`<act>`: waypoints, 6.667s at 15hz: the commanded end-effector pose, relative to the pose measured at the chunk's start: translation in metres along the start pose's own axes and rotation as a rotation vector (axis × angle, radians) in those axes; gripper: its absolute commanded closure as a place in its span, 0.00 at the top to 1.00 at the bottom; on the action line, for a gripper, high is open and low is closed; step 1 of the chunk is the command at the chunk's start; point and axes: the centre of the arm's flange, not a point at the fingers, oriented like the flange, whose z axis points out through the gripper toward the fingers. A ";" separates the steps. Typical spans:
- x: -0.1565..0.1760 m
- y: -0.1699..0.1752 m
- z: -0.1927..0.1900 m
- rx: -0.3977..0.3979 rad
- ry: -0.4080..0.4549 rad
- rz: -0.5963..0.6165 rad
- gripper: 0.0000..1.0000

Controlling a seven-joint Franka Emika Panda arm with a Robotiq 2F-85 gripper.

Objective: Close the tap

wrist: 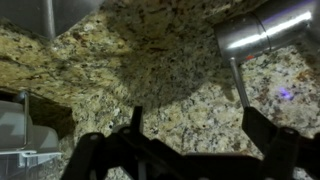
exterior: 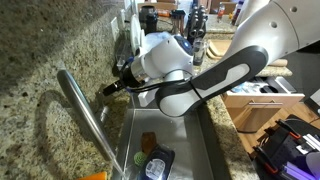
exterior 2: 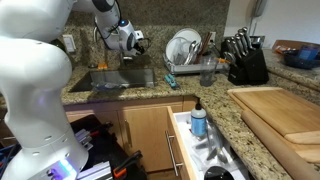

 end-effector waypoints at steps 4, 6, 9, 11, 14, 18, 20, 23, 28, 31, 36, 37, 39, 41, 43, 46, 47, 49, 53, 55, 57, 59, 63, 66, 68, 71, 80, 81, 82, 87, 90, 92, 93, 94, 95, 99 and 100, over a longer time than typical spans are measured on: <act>-0.004 0.007 0.014 -0.003 -0.002 0.034 1.00; -0.005 0.005 0.021 0.003 0.001 0.038 1.00; -0.002 0.007 0.028 0.004 0.029 0.033 1.00; -0.002 0.004 0.033 0.010 0.011 0.041 1.00; -0.005 0.002 0.038 0.010 -0.099 0.114 1.00; -0.007 0.007 0.040 0.044 -0.289 0.241 1.00; -0.012 0.003 0.036 0.025 -0.246 0.214 1.00; -0.008 0.003 0.035 0.035 -0.249 0.231 1.00; 0.000 0.014 0.035 -0.035 -0.127 0.095 1.00; 0.000 0.014 0.034 -0.031 -0.150 0.114 1.00; 0.009 0.001 0.040 0.029 -0.094 0.104 1.00; 0.012 -0.004 0.040 0.042 -0.084 0.109 1.00; 0.007 0.001 0.032 0.005 -0.117 0.107 1.00; 0.009 0.001 0.034 0.010 -0.105 0.108 1.00; 0.010 0.000 0.034 0.013 -0.100 0.109 1.00; 0.006 -0.008 0.021 0.051 -0.281 0.207 1.00; 0.008 -0.009 0.015 0.064 -0.315 0.231 1.00; 0.011 -0.009 0.008 0.109 -0.388 0.269 1.00; 0.013 -0.024 -0.002 0.210 -0.444 0.271 1.00; 0.020 -0.031 0.009 0.198 -0.411 0.276 1.00; 0.019 -0.032 0.009 0.199 -0.414 0.276 1.00; 0.017 -0.031 0.009 0.198 -0.417 0.276 1.00; 0.017 -0.031 0.009 0.198 -0.418 0.278 1.00; 0.019 -0.027 0.008 0.131 -0.376 0.283 1.00; 0.025 -0.014 -0.002 0.017 -0.305 0.258 1.00; 0.040 0.008 -0.016 -0.131 -0.232 0.222 1.00; 0.033 0.007 0.032 0.005 -0.202 0.230 1.00; 0.027 0.001 0.041 0.045 -0.185 0.211 1.00; 0.032 0.002 0.016 -0.025 -0.213 0.231 1.00; 0.025 0.001 0.026 -0.013 -0.191 0.221 1.00; 0.021 -0.002 0.035 0.037 -0.150 0.200 1.00; 0.021 -0.006 0.029 0.013 -0.165 0.209 1.00; 0.020 -0.007 0.031 0.021 -0.151 0.209 1.00; 0.018 -0.006 0.032 0.023 -0.147 0.208 1.00; 0.018 -0.005 0.032 0.024 -0.147 0.207 1.00; 0.020 -0.005 0.034 0.058 -0.328 0.356 1.00; 0.023 -0.005 0.032 0.082 -0.360 0.383 1.00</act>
